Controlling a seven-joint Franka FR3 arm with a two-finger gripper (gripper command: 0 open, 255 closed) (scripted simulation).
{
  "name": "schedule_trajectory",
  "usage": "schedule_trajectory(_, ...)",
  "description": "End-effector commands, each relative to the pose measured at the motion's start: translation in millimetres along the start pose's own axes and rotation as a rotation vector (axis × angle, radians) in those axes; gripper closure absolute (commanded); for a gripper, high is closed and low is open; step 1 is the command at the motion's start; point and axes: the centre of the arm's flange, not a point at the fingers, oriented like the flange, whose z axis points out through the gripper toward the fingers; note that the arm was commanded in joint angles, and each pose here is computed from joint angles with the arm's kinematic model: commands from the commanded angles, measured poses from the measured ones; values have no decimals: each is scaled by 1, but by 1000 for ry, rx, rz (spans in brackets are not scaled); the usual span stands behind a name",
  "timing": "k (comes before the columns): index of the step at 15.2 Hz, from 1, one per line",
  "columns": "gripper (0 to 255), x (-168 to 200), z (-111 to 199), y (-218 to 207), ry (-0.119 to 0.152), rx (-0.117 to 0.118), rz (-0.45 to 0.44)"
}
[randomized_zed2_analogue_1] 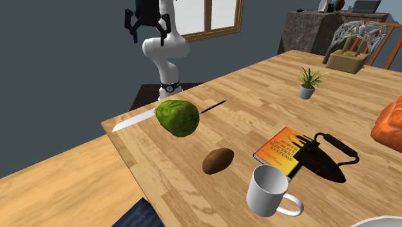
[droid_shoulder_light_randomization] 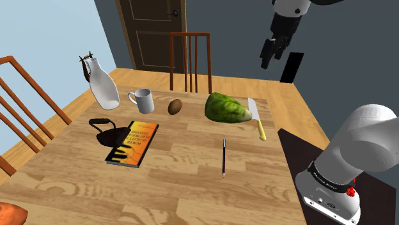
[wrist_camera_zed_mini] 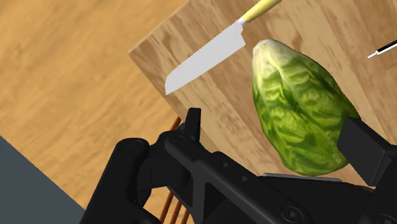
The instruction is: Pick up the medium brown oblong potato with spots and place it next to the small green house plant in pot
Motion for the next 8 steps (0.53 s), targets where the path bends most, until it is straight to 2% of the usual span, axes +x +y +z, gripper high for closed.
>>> schedule_trajectory(1,0,0,0,0,0,0,0)
schedule_trajectory(8,0,33,46,-72,20,-4,178)
